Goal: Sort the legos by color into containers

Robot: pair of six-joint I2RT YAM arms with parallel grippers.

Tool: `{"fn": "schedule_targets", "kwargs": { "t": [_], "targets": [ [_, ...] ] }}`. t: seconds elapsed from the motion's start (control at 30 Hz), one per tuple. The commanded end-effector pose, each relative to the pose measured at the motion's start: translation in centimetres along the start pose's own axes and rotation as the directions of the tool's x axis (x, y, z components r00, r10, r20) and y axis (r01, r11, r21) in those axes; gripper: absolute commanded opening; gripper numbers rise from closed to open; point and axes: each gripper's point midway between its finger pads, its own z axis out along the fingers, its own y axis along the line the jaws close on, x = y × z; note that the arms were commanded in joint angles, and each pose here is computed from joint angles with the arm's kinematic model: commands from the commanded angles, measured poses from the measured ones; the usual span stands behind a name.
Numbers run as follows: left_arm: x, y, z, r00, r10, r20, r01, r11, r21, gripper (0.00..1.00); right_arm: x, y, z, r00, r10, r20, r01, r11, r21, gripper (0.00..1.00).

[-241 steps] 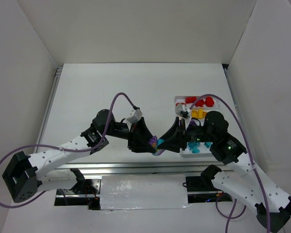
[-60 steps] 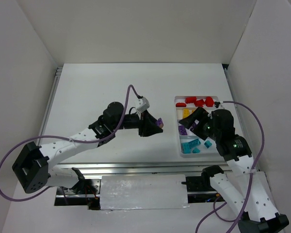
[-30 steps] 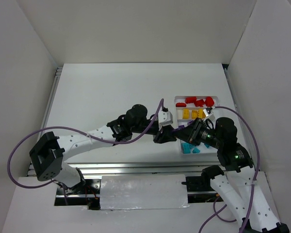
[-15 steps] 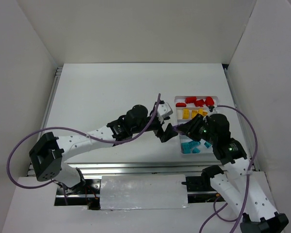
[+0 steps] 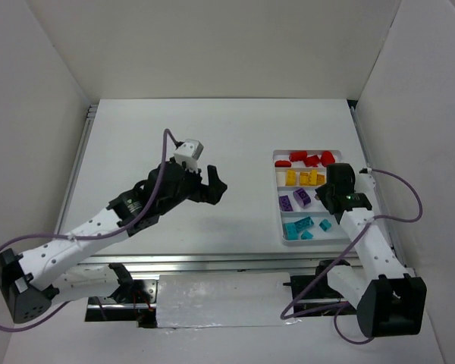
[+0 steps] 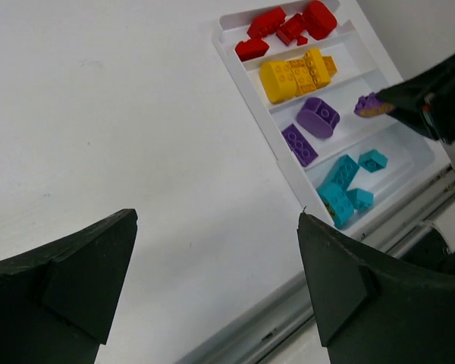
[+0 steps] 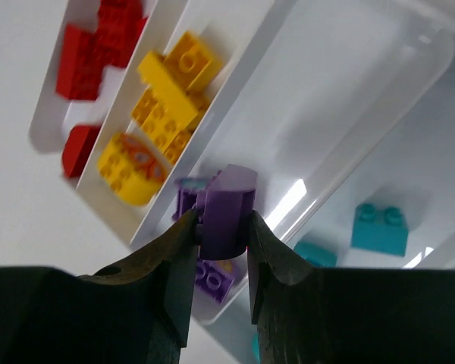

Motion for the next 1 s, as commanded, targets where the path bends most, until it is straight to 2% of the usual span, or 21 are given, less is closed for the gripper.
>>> {"fn": "schedule_targets", "kwargs": {
  "t": [0.0,0.07,0.1,0.13,0.17,0.2,0.3,0.47,0.53,0.57,0.6,0.63,0.7,0.73,0.77,0.8,0.83,0.9,0.97],
  "targets": [
    [0.7,0.1,-2.8,0.999,-0.035,-0.019,0.035,0.999,0.018,0.99,-3.2,0.1,1.3,0.992,0.049,0.120,-0.054,0.998,0.038,0.02],
    [1.6,1.2,-3.7,0.998,-0.016,-0.055,0.014,1.000,-0.021,1.00,-3.7,-0.4,2.2,0.991,0.055,0.123,-0.062,0.997,0.054,0.07],
    [1.5,1.8,-4.2,0.999,-0.020,-0.047,0.017,0.998,-0.054,1.00,-3.6,-0.4,2.5,0.992,0.051,0.119,-0.058,0.997,0.056,0.15],
    [1.6,2.2,-4.5,0.998,-0.021,-0.053,0.017,0.998,-0.068,0.99,-3.4,-0.4,2.9,0.993,0.044,0.109,-0.051,0.997,0.060,0.35],
    [2.0,2.4,-4.9,0.997,-0.022,-0.067,0.017,0.997,-0.076,0.99,-3.5,-0.1,3.0,0.993,0.030,0.110,-0.035,0.998,0.050,0.47],
    [2.0,2.3,-5.3,0.997,-0.027,-0.068,0.023,0.998,-0.063,1.00,-3.4,0.3,3.1,0.995,0.023,0.101,-0.026,0.999,0.034,0.64],
    [2.4,2.4,-6.2,0.996,-0.025,-0.089,0.020,0.998,-0.056,0.99,-3.8,0.9,3.3,0.995,-0.002,0.095,-0.001,1.000,0.031,0.81],
    [2.5,4.6,-7.9,0.994,-0.023,-0.106,0.005,0.986,-0.168,1.00,-4.6,2.2,2.3,0.996,-0.027,0.082,0.027,1.000,0.004,0.93],
    [1.3,5.8,-8.8,0.997,-0.043,-0.070,0.024,0.967,-0.252,0.99,-4.7,4.0,0.2,0.996,-0.071,0.049,0.075,0.993,-0.087,0.99],
    [1.0,6.5,-9.2,0.997,-0.049,-0.059,0.030,0.955,-0.296,1.00,-4.6,4.9,-0.8,0.994,-0.100,0.033,0.104,0.985,-0.140,0.99],
    [0.9,7.7,-10.2,0.997,-0.046,-0.064,0.020,0.934,-0.357,1.00,-3.6,6.5,-3.2,0.988,-0.152,-0.001,0.147,0.958,-0.248,1.00],
    [0.0,9.5,-10.8,0.999,-0.044,-0.007,0.036,0.889,-0.456,1.00,-3.8,8.1,-5.6,0.973,-0.230,0.031,0.228,0.920,-0.320,1.00],
    [-0.7,11.8,-12.6,0.999,-0.041,0.013,0.041,0.823,-0.566,0.99,-2.4,8.8,-10.3,0.938,-0.343,0.052,0.335,0.857,-0.391,0.99],
    [-1.0,12.6,-13.2,0.998,-0.048,0.036,0.060,0.795,-0.604,0.99,-4.1,9.6,-12.9,0.926,-0.354,0.132,0.377,0.837,-0.396,0.99],
    [-1.7,13.8,-14.0,0.997,-0.039,0.069,0.075,0.752,-0.655,0.99,-4.6,9.4,-15.0,0.918,-0.361,0.161,0.395,0.821,-0.412,1.00],
    [-2.2,14.3,-14.4,0.996,-0.038,0.085,0.086,0.737,-0.671,1.00,-3.6,8.3,-16.7,0.894,-0.427,0.136,0.443,0.796,-0.413,0.99],
    [-2.5,14.7,-14.7,0.995,-0.030,0.091,0.085,0.725,-0.683,1.00,-5.2,8.7,-19.5,0.898,-0.402,0.178,0.437,0.782,-0.444,1.00],
    [-3.8,16.0,-15.9,0.990,-0.030,0.138,0.122,0.678,-0.725,1.00,-5.9,6.4,-22.3,0.882,-0.435,0.181,0.467,0.759,-0.454,0.99],
    [-4.7,17.4,-17.8,0.983,-0.017,0.183,0.154,0.620,-0.770,1.00,-7.9,4.9,-26.0,0.883,-0.402,0.243,0.469,0.728,-0.499,1.00]
  ]
}}
